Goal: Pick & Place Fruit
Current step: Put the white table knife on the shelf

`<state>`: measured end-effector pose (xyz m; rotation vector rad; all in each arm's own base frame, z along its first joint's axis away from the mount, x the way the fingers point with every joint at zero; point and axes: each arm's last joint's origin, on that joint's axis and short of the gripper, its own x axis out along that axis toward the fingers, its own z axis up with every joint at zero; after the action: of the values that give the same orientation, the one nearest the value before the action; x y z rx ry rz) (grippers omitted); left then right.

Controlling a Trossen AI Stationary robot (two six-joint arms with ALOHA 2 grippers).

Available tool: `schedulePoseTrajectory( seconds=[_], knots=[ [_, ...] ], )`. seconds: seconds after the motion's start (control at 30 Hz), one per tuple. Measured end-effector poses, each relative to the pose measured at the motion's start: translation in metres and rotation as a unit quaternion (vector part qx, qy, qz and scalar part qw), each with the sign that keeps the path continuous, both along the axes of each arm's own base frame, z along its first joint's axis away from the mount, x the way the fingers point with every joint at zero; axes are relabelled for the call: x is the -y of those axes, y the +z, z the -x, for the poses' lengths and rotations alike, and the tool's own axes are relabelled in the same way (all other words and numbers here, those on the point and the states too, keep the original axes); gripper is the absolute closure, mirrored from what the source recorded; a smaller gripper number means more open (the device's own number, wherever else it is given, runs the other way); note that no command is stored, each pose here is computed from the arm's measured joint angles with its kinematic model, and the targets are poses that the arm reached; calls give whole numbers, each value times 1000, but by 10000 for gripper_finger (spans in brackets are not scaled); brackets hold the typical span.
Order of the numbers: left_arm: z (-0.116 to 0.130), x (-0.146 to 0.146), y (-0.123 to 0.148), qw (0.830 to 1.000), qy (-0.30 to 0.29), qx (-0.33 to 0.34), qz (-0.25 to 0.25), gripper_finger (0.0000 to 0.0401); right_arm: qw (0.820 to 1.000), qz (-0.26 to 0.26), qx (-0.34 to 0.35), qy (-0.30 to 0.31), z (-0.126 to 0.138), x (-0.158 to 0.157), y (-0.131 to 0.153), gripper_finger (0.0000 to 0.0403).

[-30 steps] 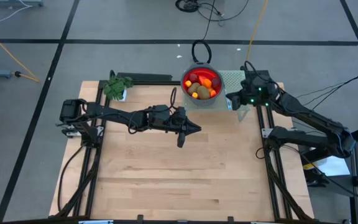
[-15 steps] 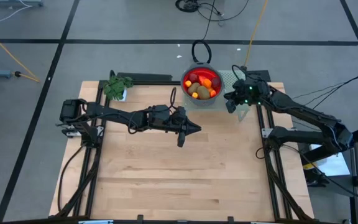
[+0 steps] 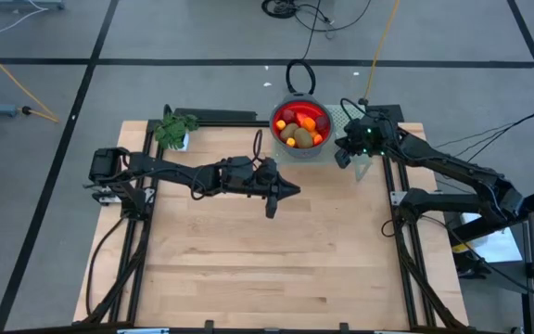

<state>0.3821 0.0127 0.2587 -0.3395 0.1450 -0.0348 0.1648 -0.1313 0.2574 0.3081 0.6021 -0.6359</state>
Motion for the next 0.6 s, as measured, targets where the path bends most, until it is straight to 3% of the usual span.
schedulePoseTrajectory(
  seconds=[0.6],
  knots=[
    [0, -1, 0, 1000, 12, 0, 5, 375, 999, 24, -37, -27, 3, 1, -2, 401]
  ],
)
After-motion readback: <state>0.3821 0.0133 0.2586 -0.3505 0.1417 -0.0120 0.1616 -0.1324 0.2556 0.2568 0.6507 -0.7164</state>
